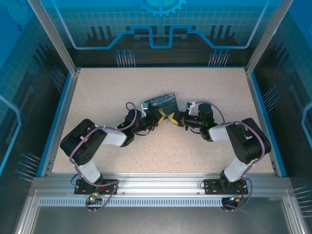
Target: Unlock the padlock with the key
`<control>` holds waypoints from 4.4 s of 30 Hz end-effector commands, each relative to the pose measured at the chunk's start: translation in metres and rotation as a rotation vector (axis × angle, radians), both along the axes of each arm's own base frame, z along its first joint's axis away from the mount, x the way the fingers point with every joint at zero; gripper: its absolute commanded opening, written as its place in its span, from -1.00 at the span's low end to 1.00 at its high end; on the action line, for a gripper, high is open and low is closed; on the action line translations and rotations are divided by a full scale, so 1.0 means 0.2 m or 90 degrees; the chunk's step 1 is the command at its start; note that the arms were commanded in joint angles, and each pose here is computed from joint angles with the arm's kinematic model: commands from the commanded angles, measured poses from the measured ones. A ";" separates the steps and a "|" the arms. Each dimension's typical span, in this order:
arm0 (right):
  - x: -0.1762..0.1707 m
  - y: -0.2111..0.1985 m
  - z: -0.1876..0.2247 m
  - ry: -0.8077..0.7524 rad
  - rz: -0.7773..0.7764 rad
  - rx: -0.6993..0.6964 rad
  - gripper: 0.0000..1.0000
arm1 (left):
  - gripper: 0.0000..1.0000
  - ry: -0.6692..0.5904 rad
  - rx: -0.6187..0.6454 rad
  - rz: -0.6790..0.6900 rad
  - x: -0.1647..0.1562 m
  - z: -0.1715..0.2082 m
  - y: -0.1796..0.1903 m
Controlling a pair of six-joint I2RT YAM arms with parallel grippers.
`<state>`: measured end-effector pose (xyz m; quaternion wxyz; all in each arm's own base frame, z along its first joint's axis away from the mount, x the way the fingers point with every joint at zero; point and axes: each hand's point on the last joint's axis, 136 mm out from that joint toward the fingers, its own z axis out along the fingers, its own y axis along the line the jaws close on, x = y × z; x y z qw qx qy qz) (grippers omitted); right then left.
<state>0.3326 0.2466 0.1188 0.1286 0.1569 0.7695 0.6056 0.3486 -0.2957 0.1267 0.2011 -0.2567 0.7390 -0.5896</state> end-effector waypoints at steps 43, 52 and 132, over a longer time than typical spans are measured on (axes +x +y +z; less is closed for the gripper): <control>0.10 0.14 0.07 0.017 0.029 0.011 -1.00 | -1.00 -0.031 -0.028 -0.115 -0.16 0.09 -0.14; 0.11 0.16 0.07 0.026 0.024 0.017 -1.00 | -1.00 -0.026 -0.003 -0.108 -0.15 0.02 -0.12; -0.15 -0.09 -0.01 -0.407 0.201 -0.718 -0.11 | -1.00 0.106 0.116 -0.208 -0.08 -0.07 -0.12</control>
